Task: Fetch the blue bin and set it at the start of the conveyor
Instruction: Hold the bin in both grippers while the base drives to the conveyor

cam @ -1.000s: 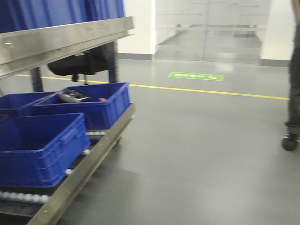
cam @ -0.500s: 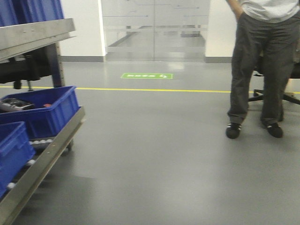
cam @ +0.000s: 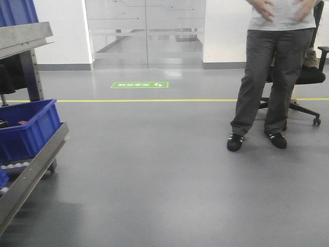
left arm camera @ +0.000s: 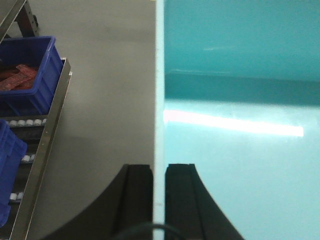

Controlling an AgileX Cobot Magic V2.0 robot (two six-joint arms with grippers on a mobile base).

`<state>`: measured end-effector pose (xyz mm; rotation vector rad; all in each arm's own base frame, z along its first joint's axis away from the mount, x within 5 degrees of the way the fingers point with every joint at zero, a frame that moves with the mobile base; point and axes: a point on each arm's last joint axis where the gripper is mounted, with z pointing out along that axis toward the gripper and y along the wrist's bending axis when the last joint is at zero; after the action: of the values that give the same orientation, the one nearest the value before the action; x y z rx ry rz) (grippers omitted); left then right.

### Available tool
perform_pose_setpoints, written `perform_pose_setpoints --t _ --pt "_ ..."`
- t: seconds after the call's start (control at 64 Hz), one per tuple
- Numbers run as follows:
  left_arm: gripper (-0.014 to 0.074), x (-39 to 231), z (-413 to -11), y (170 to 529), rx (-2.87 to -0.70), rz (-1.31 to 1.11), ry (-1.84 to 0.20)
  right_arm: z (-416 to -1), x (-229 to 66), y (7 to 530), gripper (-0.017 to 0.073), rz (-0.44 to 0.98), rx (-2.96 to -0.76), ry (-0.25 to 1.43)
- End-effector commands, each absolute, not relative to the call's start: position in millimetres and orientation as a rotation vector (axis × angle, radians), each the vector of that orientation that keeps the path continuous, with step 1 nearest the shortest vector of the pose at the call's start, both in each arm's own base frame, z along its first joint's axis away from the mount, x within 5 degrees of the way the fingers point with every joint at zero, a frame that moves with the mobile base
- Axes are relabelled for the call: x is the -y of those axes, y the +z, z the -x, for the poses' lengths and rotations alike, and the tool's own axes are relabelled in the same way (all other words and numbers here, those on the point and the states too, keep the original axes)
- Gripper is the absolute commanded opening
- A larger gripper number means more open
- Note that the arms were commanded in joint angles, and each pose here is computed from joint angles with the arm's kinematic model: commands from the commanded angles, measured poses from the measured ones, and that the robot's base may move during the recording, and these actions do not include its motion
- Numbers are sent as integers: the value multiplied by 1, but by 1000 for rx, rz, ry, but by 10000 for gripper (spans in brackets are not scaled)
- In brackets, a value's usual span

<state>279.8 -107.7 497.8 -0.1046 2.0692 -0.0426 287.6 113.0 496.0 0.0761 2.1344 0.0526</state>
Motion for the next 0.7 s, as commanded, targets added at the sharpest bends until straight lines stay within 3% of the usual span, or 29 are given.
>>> perform_pose_setpoints --t 0.0,0.688 --pt "-111 107 -275 510 -2001 87 -59 -286 -111 504 -161 -61 -2082 49" --pt "-111 107 -275 510 -2001 87 -59 -286 -111 504 -161 -61 -2082 49"
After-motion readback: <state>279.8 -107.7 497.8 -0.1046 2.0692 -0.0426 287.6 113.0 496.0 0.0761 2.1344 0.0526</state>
